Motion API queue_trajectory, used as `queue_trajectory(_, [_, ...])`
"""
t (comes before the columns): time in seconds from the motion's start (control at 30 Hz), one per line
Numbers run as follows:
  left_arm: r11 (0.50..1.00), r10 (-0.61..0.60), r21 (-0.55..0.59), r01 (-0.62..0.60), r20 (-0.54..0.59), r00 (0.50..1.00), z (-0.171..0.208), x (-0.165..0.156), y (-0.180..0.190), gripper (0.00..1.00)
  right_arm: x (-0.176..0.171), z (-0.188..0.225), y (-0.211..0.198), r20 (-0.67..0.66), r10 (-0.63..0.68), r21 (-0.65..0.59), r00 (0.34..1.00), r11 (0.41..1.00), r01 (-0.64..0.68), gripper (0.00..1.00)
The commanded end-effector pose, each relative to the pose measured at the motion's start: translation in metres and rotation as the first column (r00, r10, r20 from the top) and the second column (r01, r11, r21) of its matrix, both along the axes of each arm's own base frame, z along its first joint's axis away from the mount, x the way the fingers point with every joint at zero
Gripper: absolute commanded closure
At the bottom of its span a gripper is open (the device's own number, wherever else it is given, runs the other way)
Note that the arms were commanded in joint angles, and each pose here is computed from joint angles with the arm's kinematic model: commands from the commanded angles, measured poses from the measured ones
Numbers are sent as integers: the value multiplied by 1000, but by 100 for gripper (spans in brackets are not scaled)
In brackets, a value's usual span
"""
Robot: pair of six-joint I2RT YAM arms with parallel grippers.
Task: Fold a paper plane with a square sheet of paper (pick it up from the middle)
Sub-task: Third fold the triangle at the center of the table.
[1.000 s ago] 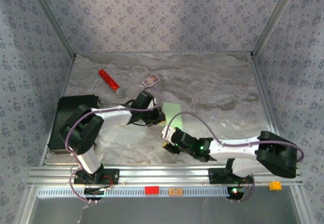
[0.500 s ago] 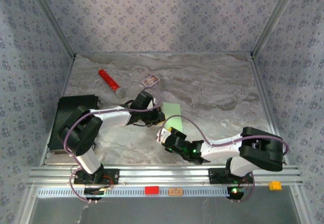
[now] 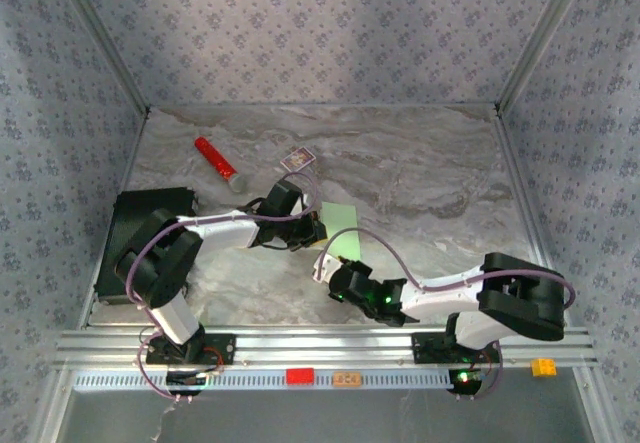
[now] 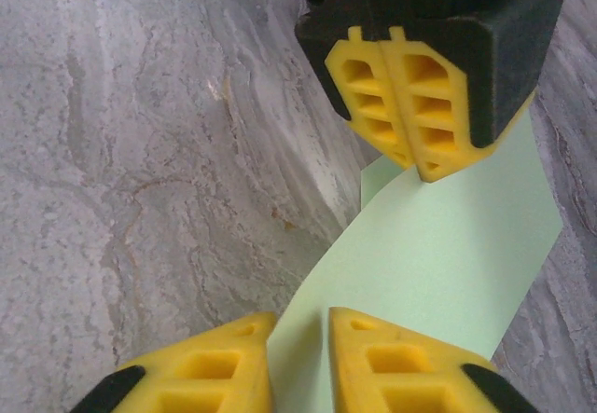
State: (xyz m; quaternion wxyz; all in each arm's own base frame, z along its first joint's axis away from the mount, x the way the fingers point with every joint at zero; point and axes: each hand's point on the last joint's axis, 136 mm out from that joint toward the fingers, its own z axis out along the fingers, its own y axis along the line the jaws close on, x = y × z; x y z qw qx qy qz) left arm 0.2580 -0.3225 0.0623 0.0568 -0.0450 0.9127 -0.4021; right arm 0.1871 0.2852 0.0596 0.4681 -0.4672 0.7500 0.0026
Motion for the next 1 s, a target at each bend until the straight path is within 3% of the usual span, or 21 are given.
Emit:
queue_trajectory(0.0, [1000, -3, -28, 3, 18, 1000, 12, 2, -1, 100, 1, 3, -4, 6, -25, 26, 1000, 999, 24, 78])
queue_trajectory(0.27, [1000, -1, -24, 1, 16, 1000, 11, 2, -1, 100, 2, 4, -4, 9, -32, 28, 999, 999, 32, 82])
queue_trajectory(0.67, [1000, 2, -12, -2, 16, 1000, 9, 2, 1, 99, 4, 3, -8, 1, -56, 26, 998, 998, 56, 99])
queue_trajectory(0.8, [1000, 14, 22, -14, 21, 1000, 7, 2, 8, 87, 4, 4, -8, -20, -64, 42, 998, 997, 65, 100])
queue_trajectory(0.97, [988, 32, 149, -39, 49, 998, 5, 3, 29, 61, 3, 1, -10, -155, -80, 115, 985, 989, 98, 100])
